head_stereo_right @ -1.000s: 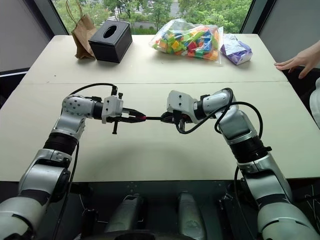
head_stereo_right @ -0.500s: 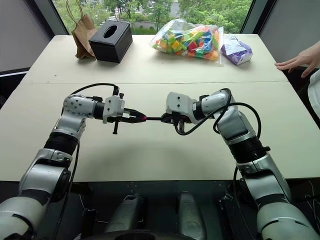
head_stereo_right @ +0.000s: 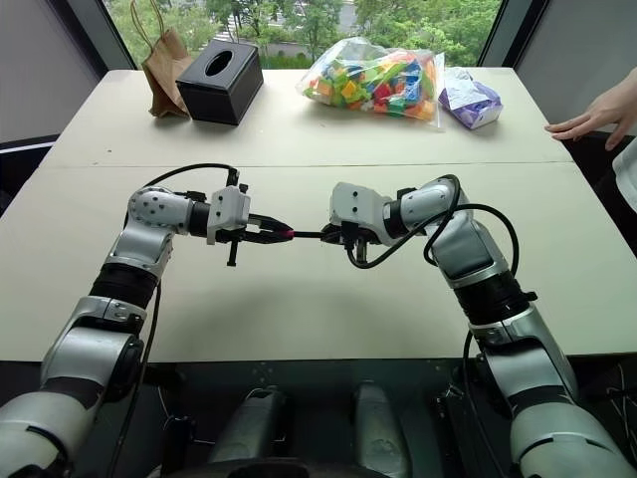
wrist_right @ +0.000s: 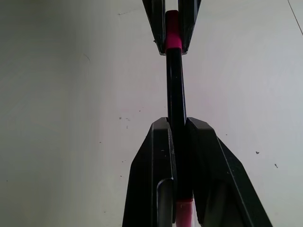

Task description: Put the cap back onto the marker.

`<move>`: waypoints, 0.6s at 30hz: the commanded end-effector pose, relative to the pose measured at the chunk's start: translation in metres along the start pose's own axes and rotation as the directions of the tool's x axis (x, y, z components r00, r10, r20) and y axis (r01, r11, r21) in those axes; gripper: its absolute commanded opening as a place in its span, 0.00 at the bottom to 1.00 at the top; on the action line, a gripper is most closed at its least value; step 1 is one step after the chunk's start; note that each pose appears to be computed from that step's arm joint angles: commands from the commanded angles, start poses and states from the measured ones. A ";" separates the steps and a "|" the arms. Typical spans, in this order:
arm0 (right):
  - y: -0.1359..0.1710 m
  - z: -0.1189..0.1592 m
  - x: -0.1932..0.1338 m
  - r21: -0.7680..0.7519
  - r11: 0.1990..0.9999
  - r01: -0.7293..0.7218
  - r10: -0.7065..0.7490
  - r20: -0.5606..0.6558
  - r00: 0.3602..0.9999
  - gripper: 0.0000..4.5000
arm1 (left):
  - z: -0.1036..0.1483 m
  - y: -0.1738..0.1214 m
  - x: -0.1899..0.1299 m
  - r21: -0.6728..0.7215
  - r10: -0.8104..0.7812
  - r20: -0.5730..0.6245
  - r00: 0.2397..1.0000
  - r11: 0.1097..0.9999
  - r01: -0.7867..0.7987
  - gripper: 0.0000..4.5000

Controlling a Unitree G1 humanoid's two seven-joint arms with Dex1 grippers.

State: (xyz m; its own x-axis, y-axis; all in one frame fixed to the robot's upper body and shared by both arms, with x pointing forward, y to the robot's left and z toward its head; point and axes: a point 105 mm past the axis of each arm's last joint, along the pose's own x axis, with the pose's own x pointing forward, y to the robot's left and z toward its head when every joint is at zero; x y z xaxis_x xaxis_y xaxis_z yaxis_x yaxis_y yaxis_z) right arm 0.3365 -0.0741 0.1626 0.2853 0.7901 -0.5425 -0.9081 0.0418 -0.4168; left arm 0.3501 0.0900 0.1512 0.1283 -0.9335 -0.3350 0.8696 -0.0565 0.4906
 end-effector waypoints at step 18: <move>-0.001 0.001 -0.025 -0.062 0.997 0.054 -0.051 0.053 0.997 0.00 | 0.028 0.013 -0.011 0.051 0.123 0.051 0.991 0.991 -0.125 0.79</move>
State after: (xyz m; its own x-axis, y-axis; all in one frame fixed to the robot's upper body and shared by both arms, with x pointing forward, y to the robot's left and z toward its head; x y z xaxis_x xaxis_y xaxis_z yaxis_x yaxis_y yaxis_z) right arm 0.3295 -0.0862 0.1650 0.2886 0.8103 -0.5101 -0.8905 0.0315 -0.4538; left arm 0.3479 0.0836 0.1715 0.1824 -0.9449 -0.2719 0.8396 0.0058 0.5432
